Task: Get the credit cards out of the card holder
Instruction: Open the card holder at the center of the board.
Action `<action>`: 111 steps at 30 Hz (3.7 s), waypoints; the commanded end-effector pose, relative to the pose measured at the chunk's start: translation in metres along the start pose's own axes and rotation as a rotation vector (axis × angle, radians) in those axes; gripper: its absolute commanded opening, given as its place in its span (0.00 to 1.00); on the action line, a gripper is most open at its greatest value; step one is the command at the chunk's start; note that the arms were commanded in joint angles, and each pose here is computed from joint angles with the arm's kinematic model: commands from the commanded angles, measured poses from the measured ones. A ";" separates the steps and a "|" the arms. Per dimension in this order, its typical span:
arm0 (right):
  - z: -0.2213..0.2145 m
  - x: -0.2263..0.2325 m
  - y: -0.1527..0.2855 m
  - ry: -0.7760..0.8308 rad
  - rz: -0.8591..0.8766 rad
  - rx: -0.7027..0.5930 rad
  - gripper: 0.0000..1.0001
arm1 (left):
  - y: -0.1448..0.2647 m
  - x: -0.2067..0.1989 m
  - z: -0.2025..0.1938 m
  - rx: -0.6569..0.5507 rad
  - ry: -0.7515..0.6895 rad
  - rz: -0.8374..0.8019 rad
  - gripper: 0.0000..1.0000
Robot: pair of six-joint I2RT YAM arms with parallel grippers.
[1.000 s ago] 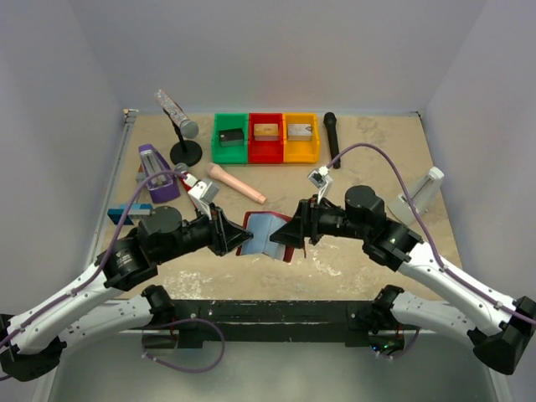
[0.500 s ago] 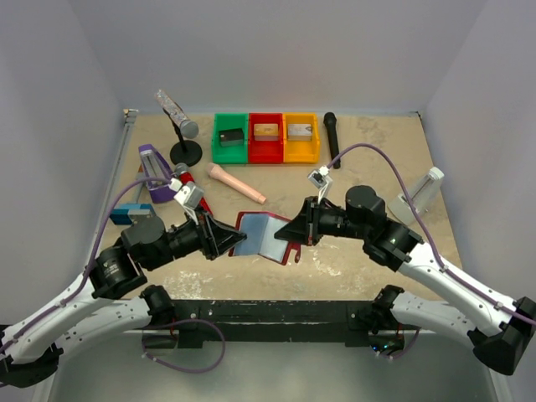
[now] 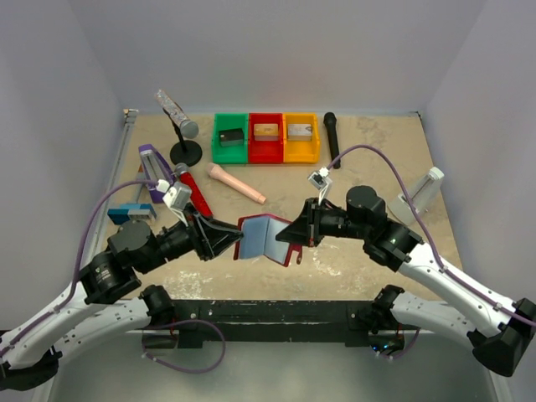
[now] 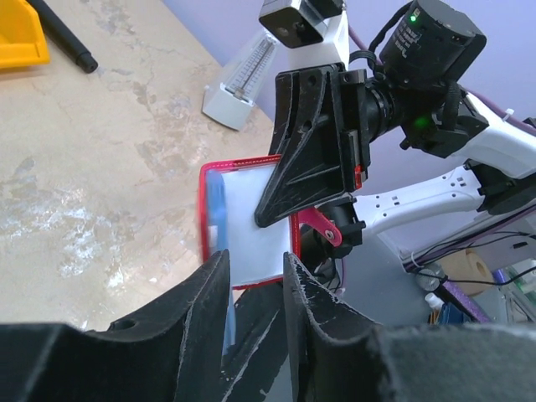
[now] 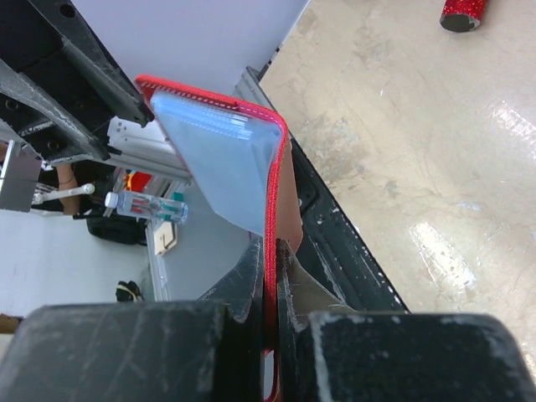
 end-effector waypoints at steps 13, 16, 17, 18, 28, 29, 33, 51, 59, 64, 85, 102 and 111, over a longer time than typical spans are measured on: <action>0.006 0.017 0.005 0.052 0.119 -0.016 0.00 | -0.006 -0.001 0.000 -0.021 -0.014 -0.026 0.37; 0.006 0.025 0.010 0.086 0.155 0.005 0.00 | -0.004 0.011 -0.004 -0.050 0.014 0.073 0.57; 0.006 0.030 0.013 0.105 0.174 0.024 0.00 | -0.001 0.015 -0.005 -0.074 0.026 0.102 0.63; 0.006 0.033 0.016 0.125 0.183 0.037 0.00 | 0.000 0.020 -0.009 -0.100 0.033 0.121 0.69; 0.000 0.062 0.042 0.244 0.312 0.150 0.00 | 0.028 0.012 -0.011 -0.263 -0.017 -0.063 1.00; 0.000 0.064 0.043 0.247 0.331 0.160 0.00 | 0.028 0.008 -0.011 -0.261 -0.024 -0.101 1.00; -0.001 0.071 0.045 0.259 0.393 0.185 0.00 | 0.030 -0.009 -0.009 -0.308 -0.055 -0.297 1.00; -0.006 0.080 0.055 0.291 0.509 0.188 0.00 | 0.023 -0.029 -0.018 -0.275 -0.066 -0.568 0.85; -0.008 0.075 0.054 0.293 0.491 0.172 0.00 | 0.030 -0.033 -0.014 -0.308 -0.082 -0.602 0.59; -0.007 0.075 0.054 0.295 0.487 0.168 0.00 | 0.030 -0.033 -0.014 -0.296 -0.091 -0.599 0.42; -0.005 0.072 0.052 0.287 0.441 0.155 0.00 | 0.029 -0.037 -0.013 -0.257 -0.112 -0.616 0.00; 0.013 0.058 0.028 0.165 0.303 0.015 0.79 | -0.003 -0.021 0.029 0.110 -0.052 -0.029 0.00; 0.022 0.031 0.001 0.027 0.141 -0.026 0.60 | -0.010 -0.015 0.037 0.180 -0.031 0.132 0.00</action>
Point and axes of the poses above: each gripper's point midway between its finger pads, its own y axis back along the fingers, its own x axis along the line the jaws close on, z = x × y, the point moved 8 cm from there along y, back along the fingers, and after that the axes turned 7 degrees about -y, right-handed, at the moved point
